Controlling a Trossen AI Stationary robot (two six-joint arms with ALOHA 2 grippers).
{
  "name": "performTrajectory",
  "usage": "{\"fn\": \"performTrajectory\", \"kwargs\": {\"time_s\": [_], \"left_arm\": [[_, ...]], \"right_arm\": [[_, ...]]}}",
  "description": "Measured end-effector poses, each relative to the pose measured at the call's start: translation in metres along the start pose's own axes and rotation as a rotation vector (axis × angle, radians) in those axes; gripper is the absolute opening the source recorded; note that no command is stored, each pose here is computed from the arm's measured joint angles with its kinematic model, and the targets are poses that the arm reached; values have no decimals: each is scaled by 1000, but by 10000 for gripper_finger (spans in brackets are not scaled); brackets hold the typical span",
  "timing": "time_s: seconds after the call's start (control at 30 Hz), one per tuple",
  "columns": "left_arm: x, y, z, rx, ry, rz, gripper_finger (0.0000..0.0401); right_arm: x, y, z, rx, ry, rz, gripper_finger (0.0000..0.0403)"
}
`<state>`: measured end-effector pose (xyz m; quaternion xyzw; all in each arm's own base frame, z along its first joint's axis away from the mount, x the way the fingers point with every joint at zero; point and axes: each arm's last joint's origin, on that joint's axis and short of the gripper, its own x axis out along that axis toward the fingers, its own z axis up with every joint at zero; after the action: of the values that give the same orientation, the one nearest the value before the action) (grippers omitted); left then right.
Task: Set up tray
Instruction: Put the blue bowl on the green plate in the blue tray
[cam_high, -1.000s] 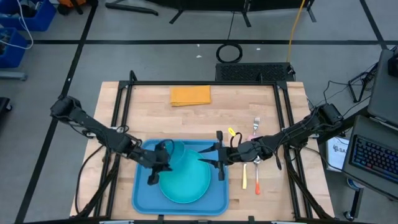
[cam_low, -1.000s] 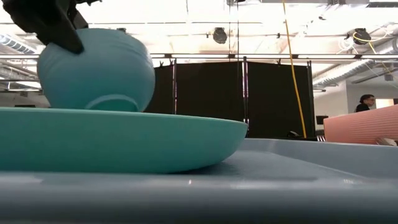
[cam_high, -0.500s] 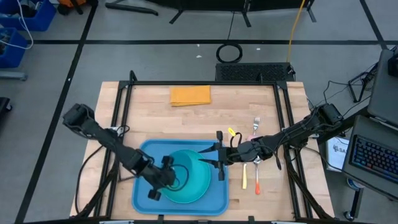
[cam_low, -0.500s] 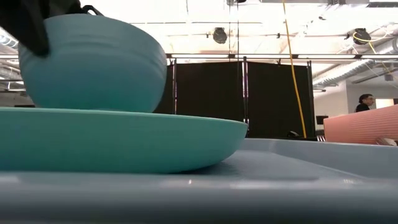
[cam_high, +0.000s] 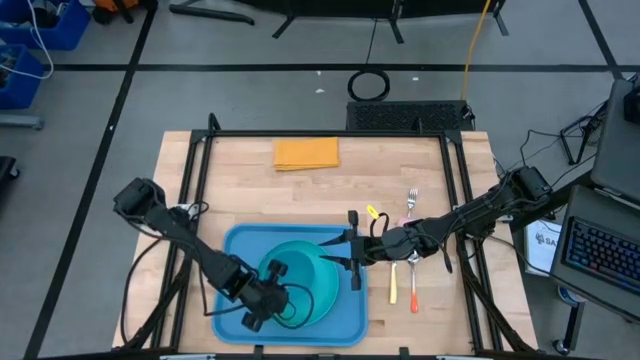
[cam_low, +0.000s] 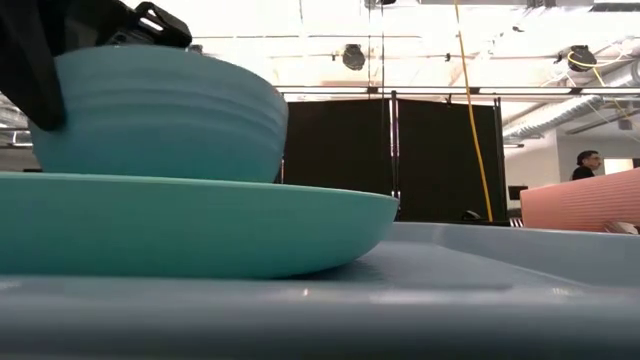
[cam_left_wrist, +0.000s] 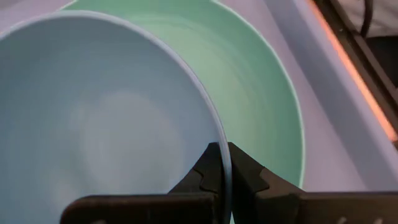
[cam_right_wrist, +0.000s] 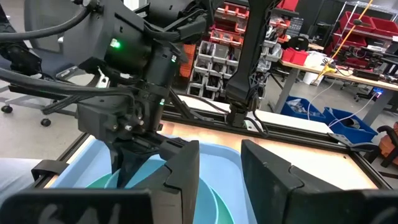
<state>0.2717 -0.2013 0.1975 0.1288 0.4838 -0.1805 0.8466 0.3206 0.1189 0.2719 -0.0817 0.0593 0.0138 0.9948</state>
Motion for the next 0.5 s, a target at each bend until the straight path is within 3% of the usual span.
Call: {"fn": "performTrajectory", "kwargs": {"time_s": [0.5], "left_arm": [[3, -1, 6, 17, -32, -15, 6]], "right_arm": [[0, 0, 0, 0, 0, 0, 112]]}}
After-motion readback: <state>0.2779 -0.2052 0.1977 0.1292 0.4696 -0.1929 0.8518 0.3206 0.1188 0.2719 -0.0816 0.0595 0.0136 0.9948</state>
